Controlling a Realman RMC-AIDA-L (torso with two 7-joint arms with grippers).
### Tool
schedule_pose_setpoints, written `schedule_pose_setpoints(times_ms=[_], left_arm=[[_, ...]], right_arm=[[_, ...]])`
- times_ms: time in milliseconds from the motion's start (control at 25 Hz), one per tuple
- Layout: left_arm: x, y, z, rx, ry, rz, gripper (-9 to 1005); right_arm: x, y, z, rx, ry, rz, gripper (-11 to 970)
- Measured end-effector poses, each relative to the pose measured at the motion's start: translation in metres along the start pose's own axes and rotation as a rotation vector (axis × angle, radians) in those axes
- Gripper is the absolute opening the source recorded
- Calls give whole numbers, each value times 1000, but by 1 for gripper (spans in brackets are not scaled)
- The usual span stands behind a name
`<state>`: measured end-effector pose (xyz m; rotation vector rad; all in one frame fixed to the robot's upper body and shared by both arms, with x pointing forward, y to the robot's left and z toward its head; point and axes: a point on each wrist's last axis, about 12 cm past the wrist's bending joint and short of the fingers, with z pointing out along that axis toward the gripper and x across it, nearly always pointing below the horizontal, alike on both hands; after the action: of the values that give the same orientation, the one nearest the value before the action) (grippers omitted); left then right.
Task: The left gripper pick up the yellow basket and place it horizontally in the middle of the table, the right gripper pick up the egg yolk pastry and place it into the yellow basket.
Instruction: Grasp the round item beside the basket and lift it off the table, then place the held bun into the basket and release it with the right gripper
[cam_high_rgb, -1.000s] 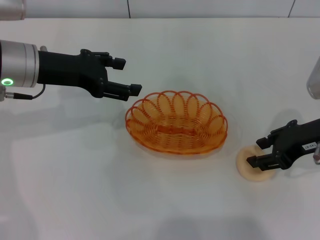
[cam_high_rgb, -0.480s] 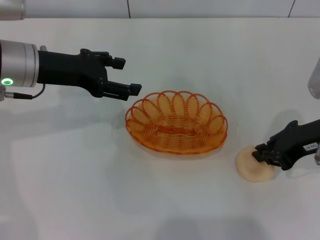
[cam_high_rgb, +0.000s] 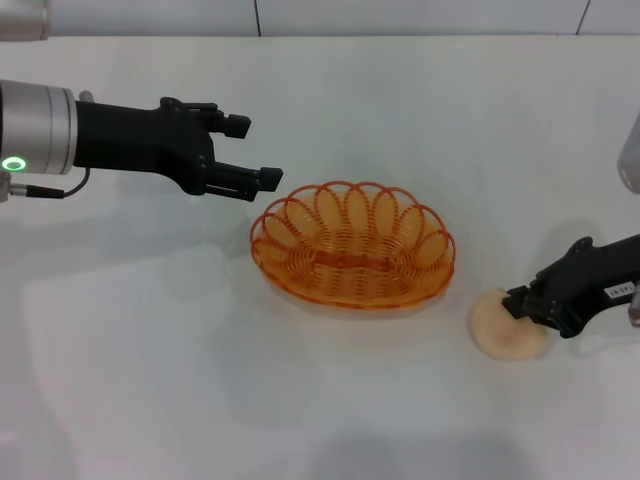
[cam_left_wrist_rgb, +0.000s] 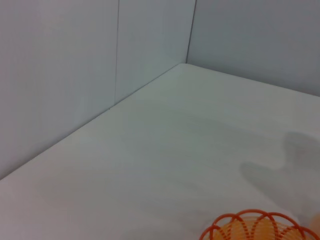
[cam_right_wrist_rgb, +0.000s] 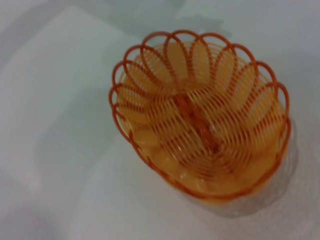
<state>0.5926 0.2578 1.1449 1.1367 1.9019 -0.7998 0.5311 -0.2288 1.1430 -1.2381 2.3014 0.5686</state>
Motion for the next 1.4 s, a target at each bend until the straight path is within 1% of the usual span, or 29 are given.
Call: schedule_pose_setpoints(times_ms=[200, 400, 760, 920, 1080, 1240, 1400], left_arm=[[4, 0, -2, -7, 3, -4, 884], [6, 0, -3, -11, 2, -3, 884], [11, -1, -5, -17, 4, 0, 884], [11, -1, -5, -17, -6, 0, 885], [11, -2, -6, -13, -20, 2, 885], [11, -2, -6, -12, -21, 3, 885], [10, -3, -5, -7, -17, 6, 885]], right_arm=[[-8, 3, -5, 6, -30, -24, 20], [-12, 4, -12, 10, -50, -27, 19], [-21, 9, -33, 21, -114, -40, 19], [-36, 11, -37, 0, -165, -72, 21], [-53, 13, -29, -13, -180, -115, 24], [-72, 16, -9, -24, -185, -161, 27], [-84, 16, 12, -21, -187, -180, 30]])
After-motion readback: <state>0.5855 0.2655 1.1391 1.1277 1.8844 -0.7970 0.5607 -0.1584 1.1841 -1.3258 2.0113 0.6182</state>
